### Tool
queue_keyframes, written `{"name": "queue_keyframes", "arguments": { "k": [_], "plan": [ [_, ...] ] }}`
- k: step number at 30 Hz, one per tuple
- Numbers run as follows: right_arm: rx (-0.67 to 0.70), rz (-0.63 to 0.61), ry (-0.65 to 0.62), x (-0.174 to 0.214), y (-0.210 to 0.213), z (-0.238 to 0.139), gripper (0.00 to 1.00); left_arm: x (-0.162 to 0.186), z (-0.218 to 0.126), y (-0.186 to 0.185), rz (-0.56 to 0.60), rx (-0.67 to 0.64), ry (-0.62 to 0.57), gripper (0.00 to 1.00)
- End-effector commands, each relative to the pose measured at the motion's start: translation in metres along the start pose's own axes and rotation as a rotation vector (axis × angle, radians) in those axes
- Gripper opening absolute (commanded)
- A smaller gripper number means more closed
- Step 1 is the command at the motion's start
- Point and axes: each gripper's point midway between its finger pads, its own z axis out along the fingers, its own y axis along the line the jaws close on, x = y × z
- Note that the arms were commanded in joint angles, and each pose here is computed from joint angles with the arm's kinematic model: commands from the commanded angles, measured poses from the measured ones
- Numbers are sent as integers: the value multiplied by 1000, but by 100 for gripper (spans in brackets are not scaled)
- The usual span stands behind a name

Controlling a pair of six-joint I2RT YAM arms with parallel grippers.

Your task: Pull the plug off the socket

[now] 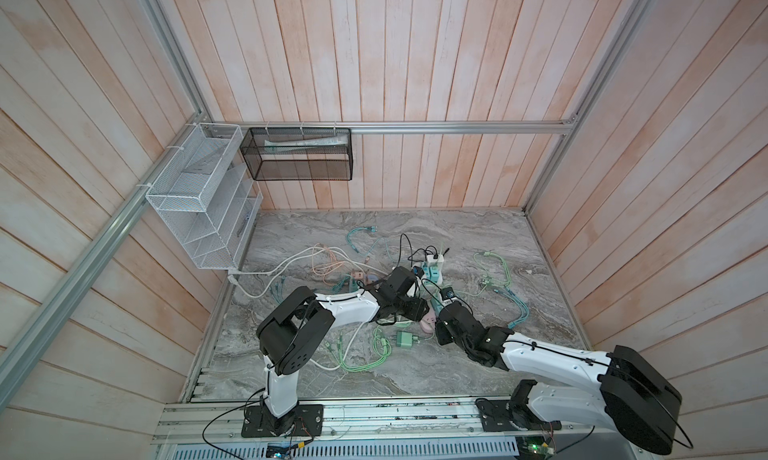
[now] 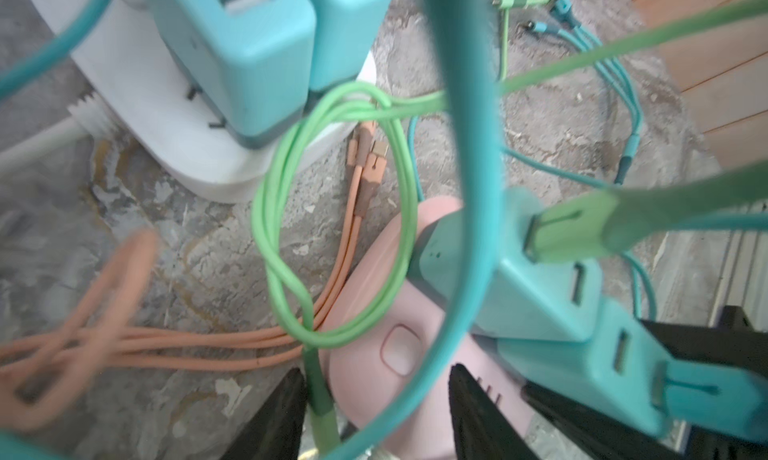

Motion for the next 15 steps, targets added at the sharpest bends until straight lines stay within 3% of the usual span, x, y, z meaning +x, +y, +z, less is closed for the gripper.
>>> {"name": "queue_keyframes", "arguments": {
  "k": [1, 15],
  "plan": [
    [27, 27, -69, -16, -7, -3, 8, 15, 4, 6, 14, -23, 46, 57],
    [6, -1, -49, -19, 2, 5, 5, 35, 23, 7, -14, -43, 148, 57]
  ]
}}
